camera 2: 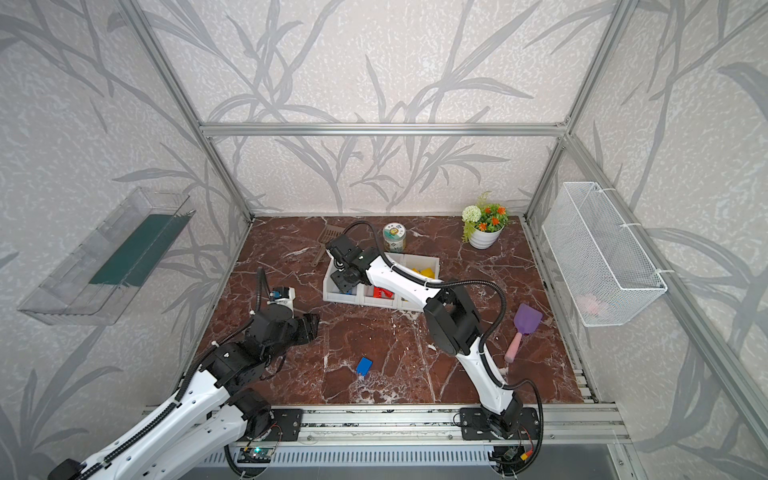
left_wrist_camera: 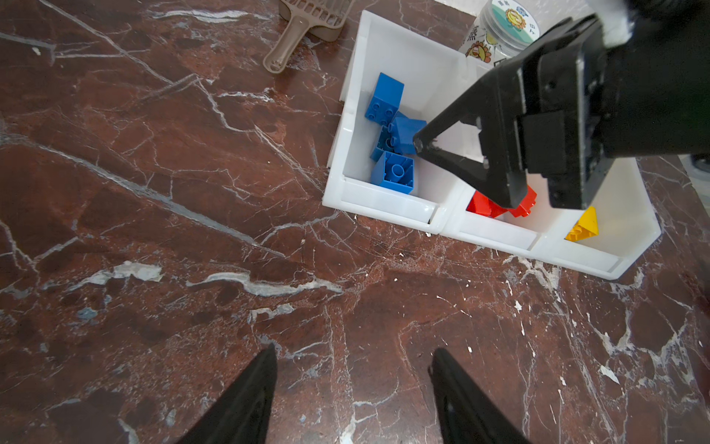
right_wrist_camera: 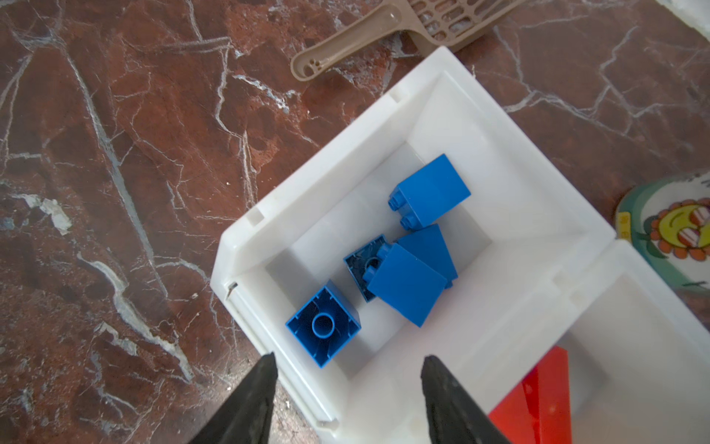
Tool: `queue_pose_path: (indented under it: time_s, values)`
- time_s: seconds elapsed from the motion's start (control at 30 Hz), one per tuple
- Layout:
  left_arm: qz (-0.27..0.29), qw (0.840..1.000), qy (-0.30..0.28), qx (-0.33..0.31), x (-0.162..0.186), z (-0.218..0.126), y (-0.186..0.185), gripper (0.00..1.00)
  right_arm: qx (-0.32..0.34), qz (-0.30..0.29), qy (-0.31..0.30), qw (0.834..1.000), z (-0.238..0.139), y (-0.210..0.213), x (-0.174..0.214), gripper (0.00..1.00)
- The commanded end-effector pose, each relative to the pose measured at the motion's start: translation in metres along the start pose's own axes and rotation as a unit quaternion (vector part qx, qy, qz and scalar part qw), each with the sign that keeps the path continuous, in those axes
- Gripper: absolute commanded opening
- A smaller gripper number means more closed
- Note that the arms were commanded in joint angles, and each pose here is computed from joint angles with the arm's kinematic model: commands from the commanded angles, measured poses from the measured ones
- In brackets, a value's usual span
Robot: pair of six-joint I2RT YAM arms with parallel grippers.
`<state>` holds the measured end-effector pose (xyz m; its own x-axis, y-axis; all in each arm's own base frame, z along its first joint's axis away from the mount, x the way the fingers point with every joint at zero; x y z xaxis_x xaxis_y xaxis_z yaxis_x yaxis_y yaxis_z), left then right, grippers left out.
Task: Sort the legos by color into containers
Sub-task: 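Carry the blue brick with the right gripper into the blue-brick compartment, then withdraw the right gripper while the left gripper moves over the last blue brick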
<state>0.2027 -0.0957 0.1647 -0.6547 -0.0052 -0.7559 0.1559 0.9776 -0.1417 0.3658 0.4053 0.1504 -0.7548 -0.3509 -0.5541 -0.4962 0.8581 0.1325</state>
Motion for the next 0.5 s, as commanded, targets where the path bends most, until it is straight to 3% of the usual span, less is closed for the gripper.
queue_pose_path:
  time_s: [0.0, 0.23, 0.47]
  values:
    - [0.01, 1.0, 0.01, 0.018, 0.004, 0.004, -0.005, 0.67, -0.01, 0.018, -0.042, 0.999, -0.042, -0.001, -0.014, 0.62]
    - [0.036, 0.998, 0.036, 0.041, 0.01, 0.01, -0.015, 0.67, 0.015, 0.044, -0.068, 0.997, -0.093, -0.026, 0.014, 0.62]
    - [0.087, 0.991, 0.069, 0.071, 0.02, 0.019, -0.036, 0.67, 0.069, 0.117, -0.083, 0.987, -0.144, -0.082, 0.084, 0.63]
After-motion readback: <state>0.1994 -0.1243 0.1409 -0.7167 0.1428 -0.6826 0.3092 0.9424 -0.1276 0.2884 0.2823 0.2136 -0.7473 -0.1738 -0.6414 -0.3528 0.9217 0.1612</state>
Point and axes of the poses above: each gripper's point midway between its finger pads, its own z axis out along the fingers, its own y axis along the line the jaws close on, x = y × z, the point moved 4 cm from there along -z, back along the fingers, and after that the axes turned 13 degrees about z, right-handed, at the moved point
